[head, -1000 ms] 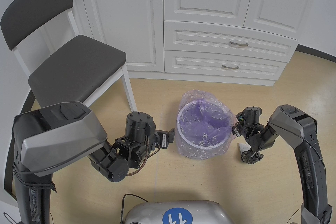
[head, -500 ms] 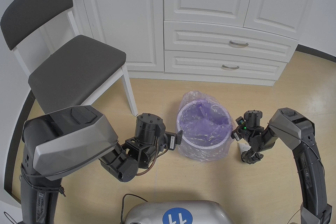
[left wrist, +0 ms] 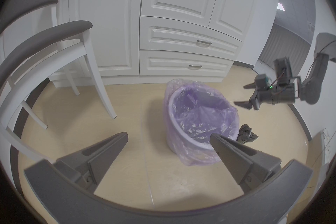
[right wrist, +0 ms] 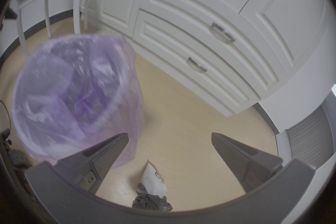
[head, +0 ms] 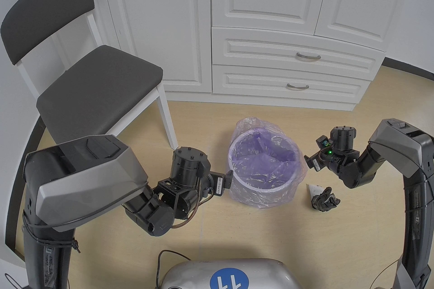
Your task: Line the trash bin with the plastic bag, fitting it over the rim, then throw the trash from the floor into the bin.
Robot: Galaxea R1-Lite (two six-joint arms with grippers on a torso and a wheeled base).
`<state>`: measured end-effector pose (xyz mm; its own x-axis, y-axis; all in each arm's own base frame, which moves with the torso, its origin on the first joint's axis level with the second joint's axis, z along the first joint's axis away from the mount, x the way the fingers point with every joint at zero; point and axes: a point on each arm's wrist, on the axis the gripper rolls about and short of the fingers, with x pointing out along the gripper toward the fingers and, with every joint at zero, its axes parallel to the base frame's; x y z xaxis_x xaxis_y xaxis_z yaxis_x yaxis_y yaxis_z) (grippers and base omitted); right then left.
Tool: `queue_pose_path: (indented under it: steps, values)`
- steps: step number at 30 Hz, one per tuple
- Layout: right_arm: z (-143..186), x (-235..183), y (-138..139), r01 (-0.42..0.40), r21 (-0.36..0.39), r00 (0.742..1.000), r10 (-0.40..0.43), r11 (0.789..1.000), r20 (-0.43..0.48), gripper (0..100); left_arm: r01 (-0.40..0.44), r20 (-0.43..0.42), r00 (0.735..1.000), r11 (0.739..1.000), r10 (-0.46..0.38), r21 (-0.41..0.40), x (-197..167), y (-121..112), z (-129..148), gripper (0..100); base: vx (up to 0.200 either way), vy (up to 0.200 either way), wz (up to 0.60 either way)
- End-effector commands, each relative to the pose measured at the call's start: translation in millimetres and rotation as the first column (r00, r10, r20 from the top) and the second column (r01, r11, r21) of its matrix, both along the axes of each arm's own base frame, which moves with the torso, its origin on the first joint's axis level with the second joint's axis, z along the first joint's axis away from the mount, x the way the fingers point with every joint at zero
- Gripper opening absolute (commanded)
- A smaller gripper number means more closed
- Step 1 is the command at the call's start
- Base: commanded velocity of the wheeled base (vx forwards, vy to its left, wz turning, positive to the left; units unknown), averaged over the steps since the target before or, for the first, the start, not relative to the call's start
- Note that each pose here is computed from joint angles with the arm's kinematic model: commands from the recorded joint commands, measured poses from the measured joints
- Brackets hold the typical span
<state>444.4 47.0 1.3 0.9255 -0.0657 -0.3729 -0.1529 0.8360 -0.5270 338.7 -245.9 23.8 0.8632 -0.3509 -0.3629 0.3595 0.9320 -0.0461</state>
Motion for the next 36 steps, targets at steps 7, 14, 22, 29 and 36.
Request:
queue_pose_path:
  steps: [7,14,22,29,36]
  values:
    - [38,-9,100,-0.148,0.213,0.981,0.116,0.966,0.157,100,-0.064,0.000,0.998,0.998,0.064,-0.004,-16,38,24,100,0.000,0.000,0.00]
    - [3,7,148,-0.041,0.290,0.997,0.020,0.956,0.073,100,-0.064,0.016,0.998,0.998,0.064,-0.008,-26,44,20,100,0.000,0.000,0.00]
    - [-7,26,165,0.114,0.393,0.993,-0.098,0.913,-0.061,100,-0.075,0.016,0.997,0.997,0.075,-0.009,-24,48,20,100,0.000,0.000,0.00]
    - [-27,45,167,0.151,0.418,0.989,-0.138,0.896,-0.060,100,-0.084,0.011,0.996,0.996,0.084,-0.009,-24,51,18,100,0.000,0.000,0.00]
    - [-23,32,159,0.194,0.355,0.978,-0.152,0.915,-0.142,100,-0.087,0.031,0.996,0.996,0.088,-0.024,-24,52,16,100,0.000,0.000,0.00]
